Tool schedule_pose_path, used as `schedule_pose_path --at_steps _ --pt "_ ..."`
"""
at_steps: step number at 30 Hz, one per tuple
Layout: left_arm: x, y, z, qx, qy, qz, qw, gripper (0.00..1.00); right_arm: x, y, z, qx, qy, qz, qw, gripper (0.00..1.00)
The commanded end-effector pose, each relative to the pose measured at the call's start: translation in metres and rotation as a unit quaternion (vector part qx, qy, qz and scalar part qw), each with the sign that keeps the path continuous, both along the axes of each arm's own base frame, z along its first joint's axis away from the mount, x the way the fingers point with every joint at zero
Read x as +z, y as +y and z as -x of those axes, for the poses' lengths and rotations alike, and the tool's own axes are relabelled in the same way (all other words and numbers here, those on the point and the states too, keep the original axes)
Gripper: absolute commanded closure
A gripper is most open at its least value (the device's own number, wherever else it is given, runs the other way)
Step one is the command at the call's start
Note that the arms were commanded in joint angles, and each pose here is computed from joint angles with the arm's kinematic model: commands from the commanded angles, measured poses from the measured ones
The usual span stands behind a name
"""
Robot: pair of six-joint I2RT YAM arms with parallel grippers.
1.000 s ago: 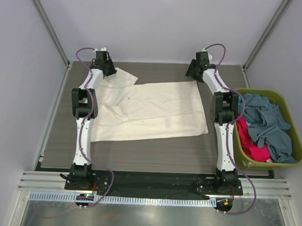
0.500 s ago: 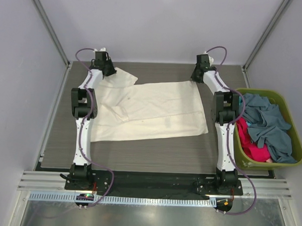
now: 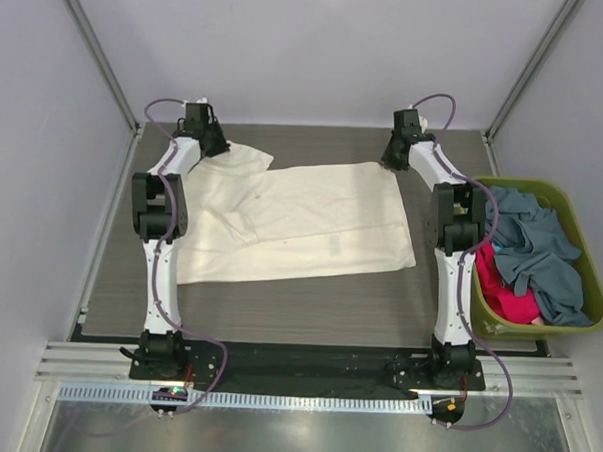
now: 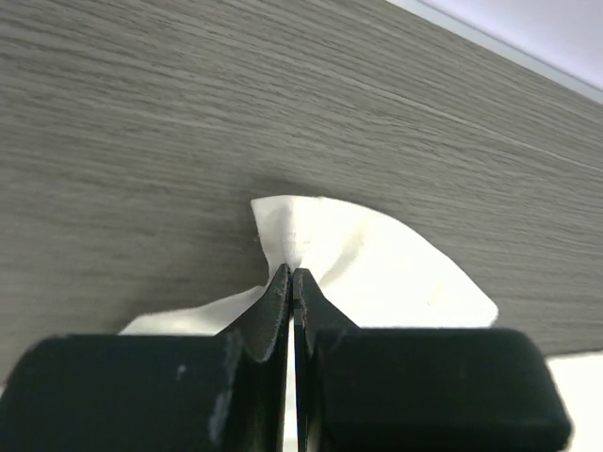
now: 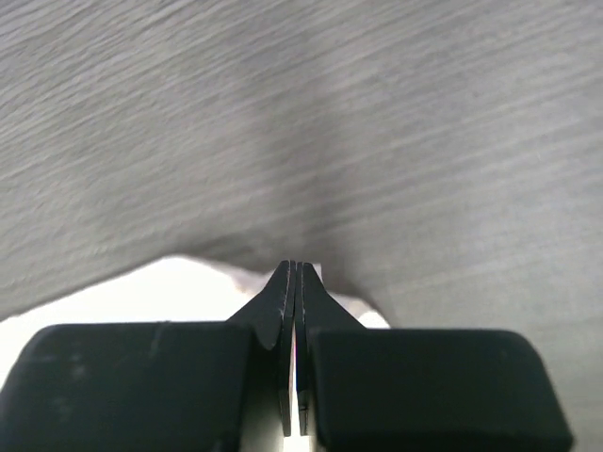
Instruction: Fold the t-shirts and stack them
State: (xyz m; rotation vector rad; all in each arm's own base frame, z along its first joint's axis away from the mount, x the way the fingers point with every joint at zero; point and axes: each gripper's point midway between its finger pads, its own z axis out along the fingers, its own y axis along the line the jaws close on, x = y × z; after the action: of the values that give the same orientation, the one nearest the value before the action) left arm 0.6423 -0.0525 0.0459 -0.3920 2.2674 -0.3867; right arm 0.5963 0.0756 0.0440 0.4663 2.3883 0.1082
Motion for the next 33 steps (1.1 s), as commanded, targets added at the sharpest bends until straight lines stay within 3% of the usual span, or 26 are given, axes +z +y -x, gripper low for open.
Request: schedule_pose_path --at_steps 1,8,9,10,11,12,14,25,30,33 --pt "0.107 0.003 0.002 0.007 -0.082 0.001 0.997 1.0 0.081 0.006 0.002 0.011 -0.064 -0.008 0.998 0.99" --pt "0.147 0.001 0.033 0.007 -0.093 0.007 0.996 1.0 0.091 0.004 0.021 0.002 -0.062 -0.008 0.998 0.99" --pt "0.146 0.0 0.036 0.006 -0.093 0.006 0.996 1.0 0.092 0.0 0.023 -0.006 -0.06 0.0 0.998 0.95" --pt "0.145 0.001 0.039 0.007 -0.091 0.004 0.996 1.0 0.087 -0.003 0.024 -0.008 -0.053 0.009 0.999 0.73" --pt "0.136 -0.001 0.046 0.008 -0.079 0.005 0.997 1.0 0.085 -0.006 0.025 -0.01 -0.05 0.015 0.999 0.27" --pt "0.14 0.0 0.05 0.011 -0.08 0.007 0.997 1.0 0.082 -0.012 0.025 -0.021 -0.048 0.028 0.998 0.18" --pt "0.131 -0.005 0.06 0.009 -0.068 0.019 0.997 1.0 0.071 -0.014 0.021 -0.018 -0.039 0.037 0.998 0.11" --pt "0.13 -0.023 0.089 -0.003 -0.067 0.036 0.997 1.0 0.022 -0.01 -0.022 -0.012 -0.024 0.05 0.998 0.13" --pt "0.131 -0.024 0.093 -0.006 -0.075 0.04 0.996 1.0 0.008 -0.007 -0.032 -0.011 -0.021 0.052 0.998 0.19" --pt "0.132 -0.023 0.094 -0.005 -0.076 0.037 0.996 1.0 -0.008 -0.006 -0.031 -0.008 -0.01 0.054 0.998 0.28"
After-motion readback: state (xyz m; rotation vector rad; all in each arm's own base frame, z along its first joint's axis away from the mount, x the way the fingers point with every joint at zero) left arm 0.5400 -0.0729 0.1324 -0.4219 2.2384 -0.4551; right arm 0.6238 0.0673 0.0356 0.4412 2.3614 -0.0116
